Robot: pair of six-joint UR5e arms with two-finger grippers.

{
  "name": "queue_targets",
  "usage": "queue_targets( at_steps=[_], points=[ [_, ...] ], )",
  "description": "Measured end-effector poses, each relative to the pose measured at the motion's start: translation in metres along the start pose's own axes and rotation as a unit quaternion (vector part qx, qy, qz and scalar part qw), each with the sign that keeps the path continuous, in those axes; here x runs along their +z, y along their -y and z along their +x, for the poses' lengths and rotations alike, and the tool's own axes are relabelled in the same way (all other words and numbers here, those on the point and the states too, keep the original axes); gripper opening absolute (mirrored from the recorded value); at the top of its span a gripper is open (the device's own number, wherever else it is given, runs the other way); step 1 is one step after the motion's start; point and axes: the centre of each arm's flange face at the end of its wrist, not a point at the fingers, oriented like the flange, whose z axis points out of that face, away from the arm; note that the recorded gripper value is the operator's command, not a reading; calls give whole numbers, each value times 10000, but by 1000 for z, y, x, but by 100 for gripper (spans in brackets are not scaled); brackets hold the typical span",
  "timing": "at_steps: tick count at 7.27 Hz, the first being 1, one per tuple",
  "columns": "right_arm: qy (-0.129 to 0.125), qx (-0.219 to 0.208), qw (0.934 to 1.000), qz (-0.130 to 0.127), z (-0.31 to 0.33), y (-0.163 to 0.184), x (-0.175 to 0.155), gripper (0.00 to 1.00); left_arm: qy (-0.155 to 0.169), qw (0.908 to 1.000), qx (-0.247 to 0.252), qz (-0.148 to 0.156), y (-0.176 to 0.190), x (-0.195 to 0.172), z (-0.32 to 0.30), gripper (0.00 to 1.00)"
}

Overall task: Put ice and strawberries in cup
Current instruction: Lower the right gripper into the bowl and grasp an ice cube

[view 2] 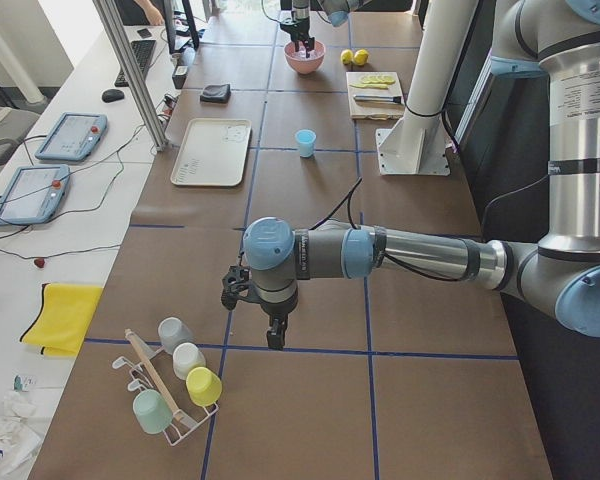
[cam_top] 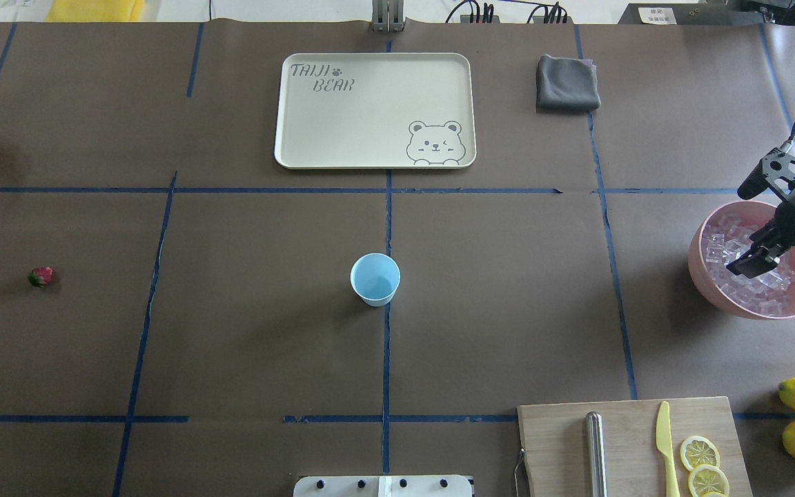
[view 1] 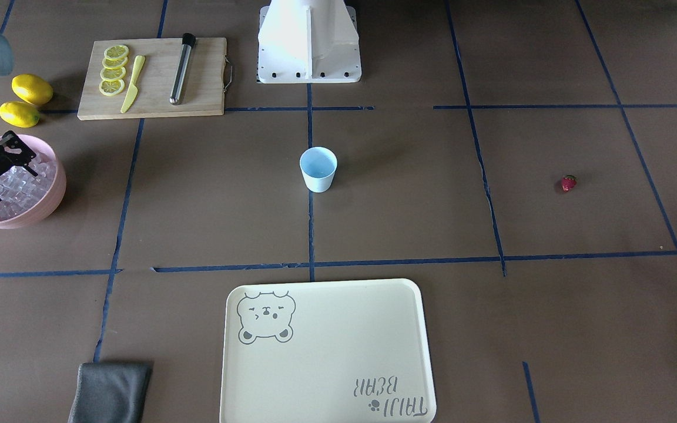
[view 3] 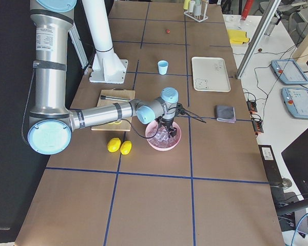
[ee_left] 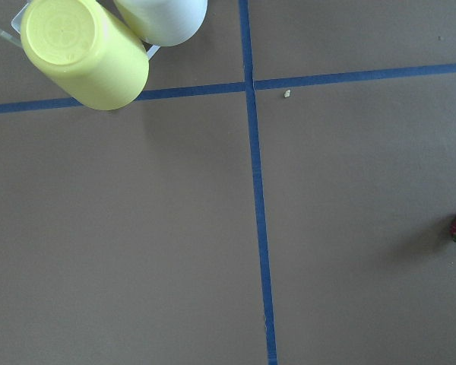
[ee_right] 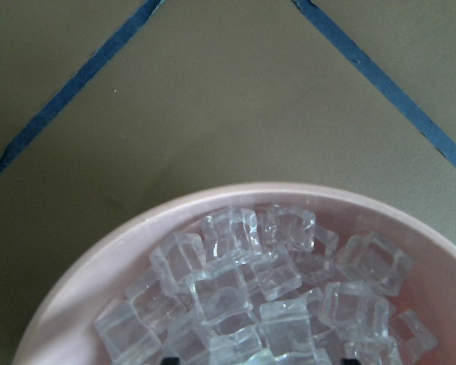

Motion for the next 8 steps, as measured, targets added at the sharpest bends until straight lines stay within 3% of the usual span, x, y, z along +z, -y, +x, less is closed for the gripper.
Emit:
queue_targets(
  at_steps=[5,8],
  points=[
    [-35,-66,9999,142,-3,5,-14,8,-2,10000,11,1,0,0,1,100],
    [-265,326,9975,565,16,9,-63,5,-4,10000,17,-3,0,0,1,100]
  ],
)
